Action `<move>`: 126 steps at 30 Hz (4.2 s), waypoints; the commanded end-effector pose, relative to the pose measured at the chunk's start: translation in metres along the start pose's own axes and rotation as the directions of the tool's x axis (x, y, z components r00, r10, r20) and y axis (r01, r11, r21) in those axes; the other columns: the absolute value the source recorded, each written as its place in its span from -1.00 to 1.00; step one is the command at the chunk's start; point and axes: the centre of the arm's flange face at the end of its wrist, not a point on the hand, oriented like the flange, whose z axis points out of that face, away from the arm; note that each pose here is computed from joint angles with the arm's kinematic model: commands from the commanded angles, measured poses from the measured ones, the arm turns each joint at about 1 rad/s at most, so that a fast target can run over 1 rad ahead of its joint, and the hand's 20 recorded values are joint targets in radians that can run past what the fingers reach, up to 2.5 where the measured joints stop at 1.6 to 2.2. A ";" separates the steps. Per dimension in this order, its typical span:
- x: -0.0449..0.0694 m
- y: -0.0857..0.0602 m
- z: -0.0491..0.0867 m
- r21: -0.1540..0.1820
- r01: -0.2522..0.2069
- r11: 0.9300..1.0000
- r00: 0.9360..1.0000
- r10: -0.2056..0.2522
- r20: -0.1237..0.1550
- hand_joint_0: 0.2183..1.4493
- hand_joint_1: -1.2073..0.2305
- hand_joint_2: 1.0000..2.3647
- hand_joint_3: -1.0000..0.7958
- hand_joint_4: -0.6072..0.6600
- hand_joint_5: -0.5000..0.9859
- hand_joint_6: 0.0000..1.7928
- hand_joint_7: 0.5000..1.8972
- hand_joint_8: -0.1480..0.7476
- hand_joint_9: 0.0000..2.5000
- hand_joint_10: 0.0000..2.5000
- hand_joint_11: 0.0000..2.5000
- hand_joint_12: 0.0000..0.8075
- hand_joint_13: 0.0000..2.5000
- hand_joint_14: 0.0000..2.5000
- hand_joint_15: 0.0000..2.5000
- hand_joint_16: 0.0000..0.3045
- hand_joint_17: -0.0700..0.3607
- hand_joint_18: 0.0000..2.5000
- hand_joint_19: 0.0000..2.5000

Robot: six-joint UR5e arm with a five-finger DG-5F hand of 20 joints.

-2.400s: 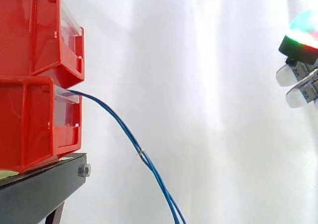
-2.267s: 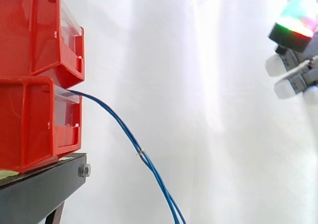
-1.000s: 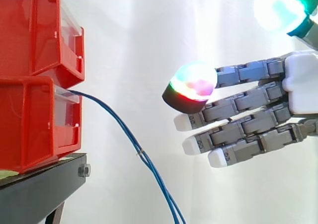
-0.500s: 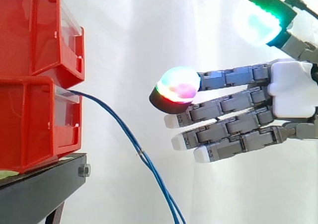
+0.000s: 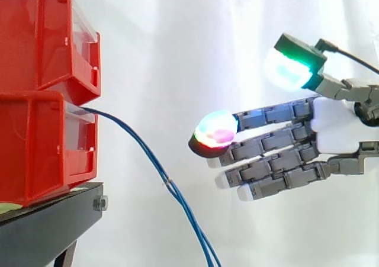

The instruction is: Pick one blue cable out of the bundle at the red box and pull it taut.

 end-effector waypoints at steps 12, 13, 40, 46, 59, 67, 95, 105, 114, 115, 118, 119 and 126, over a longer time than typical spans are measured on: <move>0.015 -0.082 0.028 -0.025 -0.060 0.998 0.998 0.060 0.000 -0.61 -0.07 -1.00 -0.44 0.24 -0.68 -0.44 -0.76 -0.18 -1.00 -1.00 -1.00 -0.13 -1.00 -1.00 -0.92 -0.64 -0.11 -1.00 -0.86; 0.018 -0.081 0.030 -0.050 -0.062 0.997 0.998 0.062 -0.002 -0.61 -0.07 -1.00 -0.44 0.24 -0.68 -0.44 -0.76 -0.18 -1.00 -1.00 -1.00 -0.13 -1.00 -1.00 -0.92 -0.64 -0.11 -1.00 -0.86; 0.094 -0.135 0.054 -0.173 -0.096 0.980 0.995 0.092 -0.029 -0.55 -0.06 -1.00 -0.44 0.27 -0.66 -0.44 -0.76 -0.17 -1.00 -1.00 -1.00 -0.15 -1.00 -1.00 -0.92 -0.66 -0.14 -1.00 -0.85; 0.098 -0.133 0.058 -0.214 -0.130 0.968 0.992 0.126 -0.032 -0.54 -0.06 -1.00 -0.44 0.30 -0.65 -0.44 -0.75 -0.16 -1.00 -1.00 -1.00 -0.15 -1.00 -1.00 -0.93 -0.66 -0.14 -1.00 -0.85; 0.096 -0.121 0.066 -0.243 -0.153 0.958 0.988 0.148 -0.040 -0.46 -0.11 -1.00 -0.44 0.41 -0.60 -0.44 -0.64 -0.13 -0.93 -1.00 -1.00 -0.17 -1.00 -1.00 -0.93 -0.68 -0.17 -1.00 -0.84; 0.098 -0.115 0.070 -0.255 -0.156 0.954 0.988 0.150 -0.044 -0.38 -0.21 -0.99 -0.34 0.50 -0.54 -0.44 -0.41 -0.12 -0.88 -1.00 -1.00 -0.19 -1.00 -1.00 -0.94 -0.69 -0.18 -1.00 -0.85; 0.094 -0.115 0.069 -0.255 -0.155 0.955 0.988 0.149 -0.043 -0.37 -0.41 -0.98 0.05 0.42 -0.55 -0.05 -0.52 0.03 -0.73 -1.00 -0.96 -0.10 -0.87 -1.00 -0.96 -0.64 -0.11 -0.76 -0.91; 0.093 -0.114 0.070 -0.258 -0.161 0.953 0.987 0.152 -0.054 -0.33 -0.56 -0.99 -0.30 0.35 -0.56 -0.03 -0.46 -0.01 -0.70 -1.00 -0.94 -0.14 -0.86 -1.00 -0.97 -0.67 -0.14 -0.75 -0.93; 0.092 -0.113 0.070 -0.255 -0.189 0.948 0.982 0.177 -0.068 -0.46 -0.40 -1.00 -0.42 0.36 -0.54 -0.04 -0.46 0.03 -0.68 -1.00 -0.93 -0.13 -0.87 -1.00 -0.96 -0.66 -0.14 -0.77 -0.89; 0.093 -0.110 0.069 -0.253 -0.198 0.947 0.980 0.183 -0.082 -0.47 -0.38 -1.00 -0.41 0.36 -0.53 -0.05 -0.44 0.03 -0.68 -1.00 -0.93 -0.13 -0.87 -1.00 -0.96 -0.66 -0.14 -0.77 -0.89; 0.091 -0.104 0.067 -0.237 -0.202 0.950 0.978 0.183 -0.098 -0.47 -0.35 -1.00 -0.41 0.36 -0.53 -0.05 -0.41 0.04 -0.67 -1.00 -0.94 -0.13 -0.87 -1.00 -0.96 -0.66 -0.13 -0.78 -0.88; 0.090 -0.101 0.066 -0.227 -0.199 0.953 0.978 0.180 -0.102 -0.47 -0.34 -1.00 -0.40 0.36 -0.52 -0.06 -0.41 0.04 -0.66 -1.00 -0.93 -0.13 -0.87 -1.00 -0.96 -0.66 -0.14 -0.78 -0.88; 0.083 -0.081 0.054 -0.145 -0.179 0.973 0.980 0.163 -0.111 -0.45 -0.24 -0.99 -0.35 0.35 -0.51 -0.07 -0.34 0.06 -0.63 -1.00 -0.93 -0.14 -0.84 -1.00 -0.95 -0.67 -0.14 -0.76 -0.87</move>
